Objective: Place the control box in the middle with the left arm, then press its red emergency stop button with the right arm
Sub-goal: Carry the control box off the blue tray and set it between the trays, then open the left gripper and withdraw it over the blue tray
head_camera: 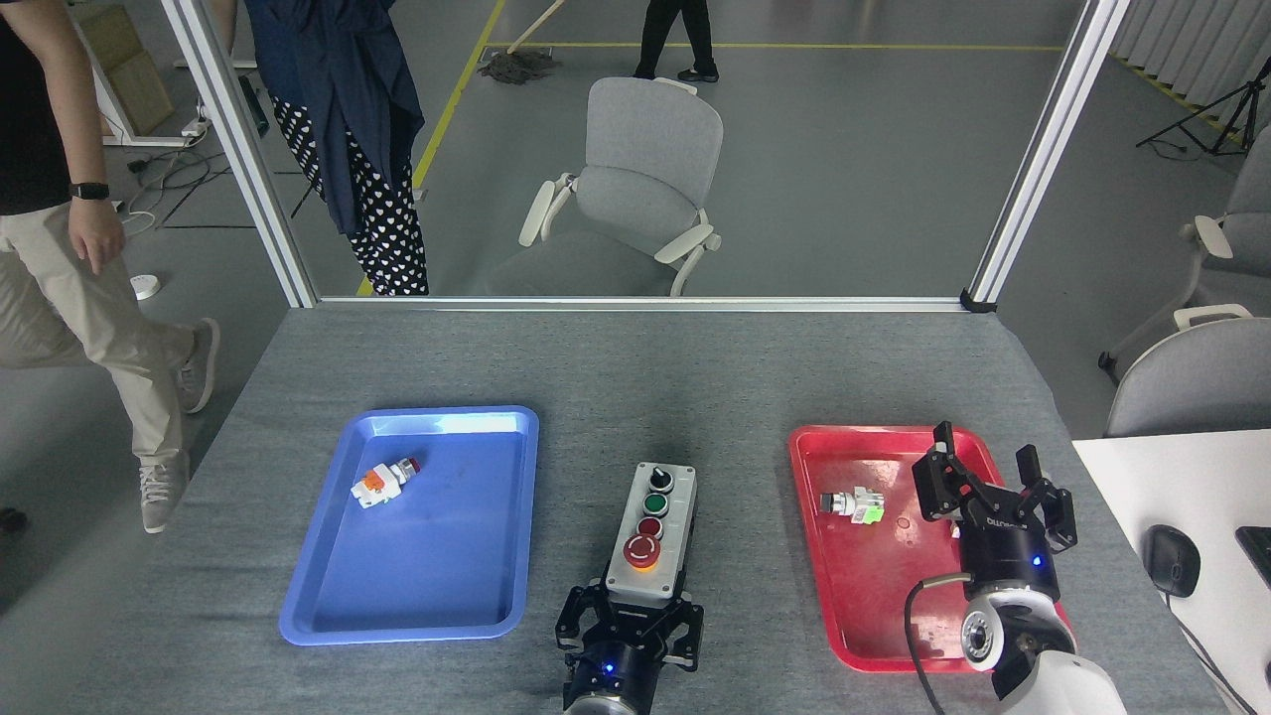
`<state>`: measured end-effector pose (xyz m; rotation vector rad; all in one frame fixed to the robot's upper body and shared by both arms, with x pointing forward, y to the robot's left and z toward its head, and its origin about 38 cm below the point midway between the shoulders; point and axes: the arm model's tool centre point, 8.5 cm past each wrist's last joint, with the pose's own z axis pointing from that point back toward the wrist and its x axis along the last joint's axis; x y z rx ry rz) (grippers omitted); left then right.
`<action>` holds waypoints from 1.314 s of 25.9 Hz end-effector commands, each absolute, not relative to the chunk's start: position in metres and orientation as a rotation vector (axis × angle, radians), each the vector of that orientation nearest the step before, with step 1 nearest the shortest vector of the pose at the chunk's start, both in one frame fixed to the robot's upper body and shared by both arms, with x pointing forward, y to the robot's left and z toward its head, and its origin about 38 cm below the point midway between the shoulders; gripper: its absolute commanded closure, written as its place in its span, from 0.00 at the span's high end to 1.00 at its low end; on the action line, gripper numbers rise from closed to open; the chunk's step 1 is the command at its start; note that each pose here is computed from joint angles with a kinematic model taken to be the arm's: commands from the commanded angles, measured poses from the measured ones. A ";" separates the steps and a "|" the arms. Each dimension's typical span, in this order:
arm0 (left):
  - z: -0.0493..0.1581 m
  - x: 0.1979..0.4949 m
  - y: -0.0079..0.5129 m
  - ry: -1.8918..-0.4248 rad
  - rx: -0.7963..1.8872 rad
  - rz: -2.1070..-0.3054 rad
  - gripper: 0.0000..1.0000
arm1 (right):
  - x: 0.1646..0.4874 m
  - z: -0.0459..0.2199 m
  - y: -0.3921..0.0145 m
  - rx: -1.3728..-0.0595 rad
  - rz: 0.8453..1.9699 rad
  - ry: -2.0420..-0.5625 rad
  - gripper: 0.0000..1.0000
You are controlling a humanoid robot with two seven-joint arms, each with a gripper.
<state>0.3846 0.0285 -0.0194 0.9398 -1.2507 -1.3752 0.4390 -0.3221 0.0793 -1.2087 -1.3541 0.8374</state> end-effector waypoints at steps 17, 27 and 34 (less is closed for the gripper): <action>-0.038 0.380 0.036 -1.214 0.922 -1.386 0.52 | 0.437 0.082 -0.323 -1.180 0.887 -1.424 1.00; -0.035 0.381 0.034 -1.231 0.925 -1.384 0.99 | 0.437 0.083 -0.324 -1.178 0.879 -1.431 1.00; -0.021 0.378 0.026 -1.297 0.973 -1.361 0.99 | 0.436 0.081 -0.323 -1.168 0.865 -1.435 1.00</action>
